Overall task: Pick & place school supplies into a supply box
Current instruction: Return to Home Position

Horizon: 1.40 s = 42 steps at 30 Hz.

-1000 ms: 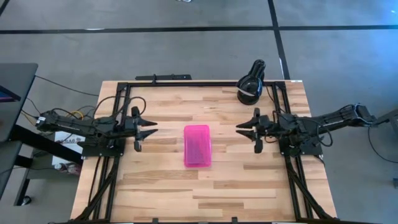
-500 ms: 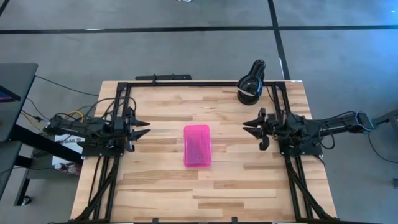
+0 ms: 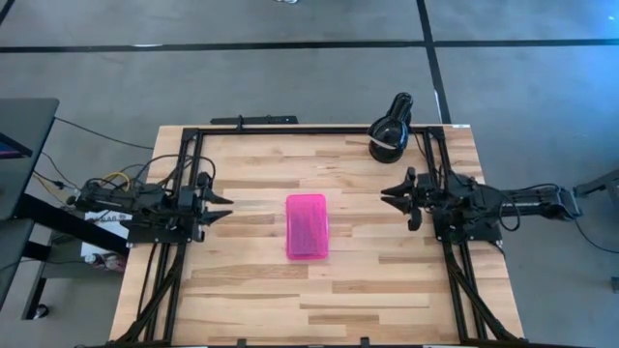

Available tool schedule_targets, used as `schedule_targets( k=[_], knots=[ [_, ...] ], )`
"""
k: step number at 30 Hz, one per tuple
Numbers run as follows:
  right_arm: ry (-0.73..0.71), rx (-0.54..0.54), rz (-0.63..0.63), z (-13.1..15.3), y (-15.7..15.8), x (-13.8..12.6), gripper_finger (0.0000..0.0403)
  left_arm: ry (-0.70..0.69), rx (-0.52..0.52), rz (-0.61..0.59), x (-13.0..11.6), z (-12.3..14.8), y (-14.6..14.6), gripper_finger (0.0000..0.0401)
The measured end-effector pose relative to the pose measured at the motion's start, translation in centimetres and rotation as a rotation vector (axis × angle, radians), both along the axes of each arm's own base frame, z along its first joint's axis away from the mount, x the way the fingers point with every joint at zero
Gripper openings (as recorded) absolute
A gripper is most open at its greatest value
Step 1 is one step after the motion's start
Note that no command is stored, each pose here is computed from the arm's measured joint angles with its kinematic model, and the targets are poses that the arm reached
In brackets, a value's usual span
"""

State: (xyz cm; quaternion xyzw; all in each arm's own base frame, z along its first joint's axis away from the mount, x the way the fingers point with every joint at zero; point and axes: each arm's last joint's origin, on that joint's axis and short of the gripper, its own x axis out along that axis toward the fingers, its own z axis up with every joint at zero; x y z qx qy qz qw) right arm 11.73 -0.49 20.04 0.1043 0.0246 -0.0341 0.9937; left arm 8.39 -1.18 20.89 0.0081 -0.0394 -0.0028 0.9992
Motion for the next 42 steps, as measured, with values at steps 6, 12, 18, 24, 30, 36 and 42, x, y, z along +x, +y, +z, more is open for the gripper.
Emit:
schedule_targets(
  k=[6, 12, 18, 24, 30, 36, 42],
  knots=[
    [-0.039, 0.024, -0.035, -1.5, 0.5, -0.7, 0.0092, 0.029, 0.003, 0.004, 0.0, -0.3, 0.0, 0.0114],
    [-0.058, 0.067, -0.078, -3.3, 0.9, -1.2, 0.0092, 0.048, -0.019, 0.014, 0.0, -0.5, 0.0, 0.0114],
    [-0.044, 0.045, -0.092, -3.5, 0.9, -1.6, 0.0092, 0.087, -0.016, 0.019, 0.0, -0.8, 0.1, 0.0114],
    [-0.065, 0.051, -0.089, -3.3, 0.8, -1.7, 0.0092, 0.051, -0.05, -0.053, 1.0, -3.2, -0.4, 0.0114],
    [-0.063, 0.077, -0.09, -3.4, 0.8, -1.7, 0.0092, 0.061, -0.069, -0.112, 1.4, -4.0, -0.8, 0.0114],
    [-0.066, 0.11, -0.092, -3.4, 0.8, -1.7, 0.0092, 0.006, 0.014, 0.032, 1.2, -3.5, -0.2, 0.0114],
    [-0.069, 0.128, -0.093, -3.4, 0.8, -1.7, 0.0092, -0.028, 0.062, 0.028, 1.2, -3.3, 0.3, 0.0114]
  ],
)
